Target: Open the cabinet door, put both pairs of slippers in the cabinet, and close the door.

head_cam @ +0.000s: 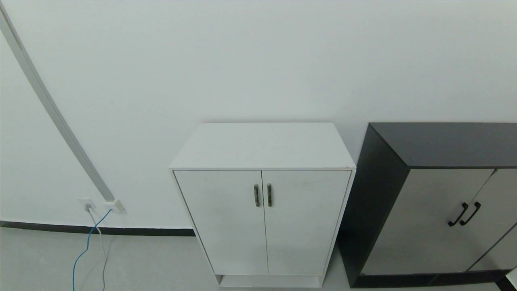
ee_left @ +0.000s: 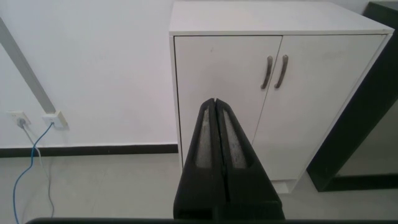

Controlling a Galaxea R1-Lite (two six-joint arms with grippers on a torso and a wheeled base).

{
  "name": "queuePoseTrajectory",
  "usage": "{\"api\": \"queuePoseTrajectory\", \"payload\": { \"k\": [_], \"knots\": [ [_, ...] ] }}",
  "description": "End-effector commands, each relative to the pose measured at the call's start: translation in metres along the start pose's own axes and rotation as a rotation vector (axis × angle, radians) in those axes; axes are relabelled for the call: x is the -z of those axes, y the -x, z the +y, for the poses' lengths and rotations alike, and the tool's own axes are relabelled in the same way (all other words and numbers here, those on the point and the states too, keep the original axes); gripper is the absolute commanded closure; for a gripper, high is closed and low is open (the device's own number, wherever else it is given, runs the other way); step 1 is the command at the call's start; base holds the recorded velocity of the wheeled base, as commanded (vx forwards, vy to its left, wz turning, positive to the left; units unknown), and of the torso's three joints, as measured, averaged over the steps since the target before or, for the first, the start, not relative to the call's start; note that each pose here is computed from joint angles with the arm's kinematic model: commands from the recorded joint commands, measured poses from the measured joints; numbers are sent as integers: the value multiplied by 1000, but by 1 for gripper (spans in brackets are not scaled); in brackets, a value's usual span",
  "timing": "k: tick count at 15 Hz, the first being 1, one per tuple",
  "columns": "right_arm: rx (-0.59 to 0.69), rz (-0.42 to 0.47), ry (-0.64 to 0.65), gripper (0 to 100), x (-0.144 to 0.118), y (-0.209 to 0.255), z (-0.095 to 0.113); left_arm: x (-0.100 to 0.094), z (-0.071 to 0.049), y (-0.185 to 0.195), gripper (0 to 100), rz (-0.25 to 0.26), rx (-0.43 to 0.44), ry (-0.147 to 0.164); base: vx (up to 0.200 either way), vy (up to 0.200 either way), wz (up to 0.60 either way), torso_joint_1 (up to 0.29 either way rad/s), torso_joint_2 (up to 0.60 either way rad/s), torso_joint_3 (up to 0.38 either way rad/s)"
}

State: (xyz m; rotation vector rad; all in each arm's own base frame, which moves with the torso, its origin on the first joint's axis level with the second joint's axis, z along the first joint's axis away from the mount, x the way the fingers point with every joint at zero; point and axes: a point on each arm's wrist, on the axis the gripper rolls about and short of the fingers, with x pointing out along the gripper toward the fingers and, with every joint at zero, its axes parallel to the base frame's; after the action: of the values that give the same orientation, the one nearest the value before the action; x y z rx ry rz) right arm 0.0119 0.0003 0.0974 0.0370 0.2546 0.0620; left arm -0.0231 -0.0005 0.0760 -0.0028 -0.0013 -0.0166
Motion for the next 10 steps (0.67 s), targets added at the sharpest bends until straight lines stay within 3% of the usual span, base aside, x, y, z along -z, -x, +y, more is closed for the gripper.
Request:
{"api": "queuePoseTrajectory", "payload": {
  "k": [1, 10],
  "knots": [
    [-30, -85, -2, 100, 5, 11, 0, 0, 0, 0, 100, 1, -1, 0, 0, 0, 0, 0, 0, 0],
    [-47, -40, 30, 100, 22, 14, -1, 0, 0, 0, 100, 1, 0, 0, 0, 0, 0, 0, 0, 0]
  ]
}}
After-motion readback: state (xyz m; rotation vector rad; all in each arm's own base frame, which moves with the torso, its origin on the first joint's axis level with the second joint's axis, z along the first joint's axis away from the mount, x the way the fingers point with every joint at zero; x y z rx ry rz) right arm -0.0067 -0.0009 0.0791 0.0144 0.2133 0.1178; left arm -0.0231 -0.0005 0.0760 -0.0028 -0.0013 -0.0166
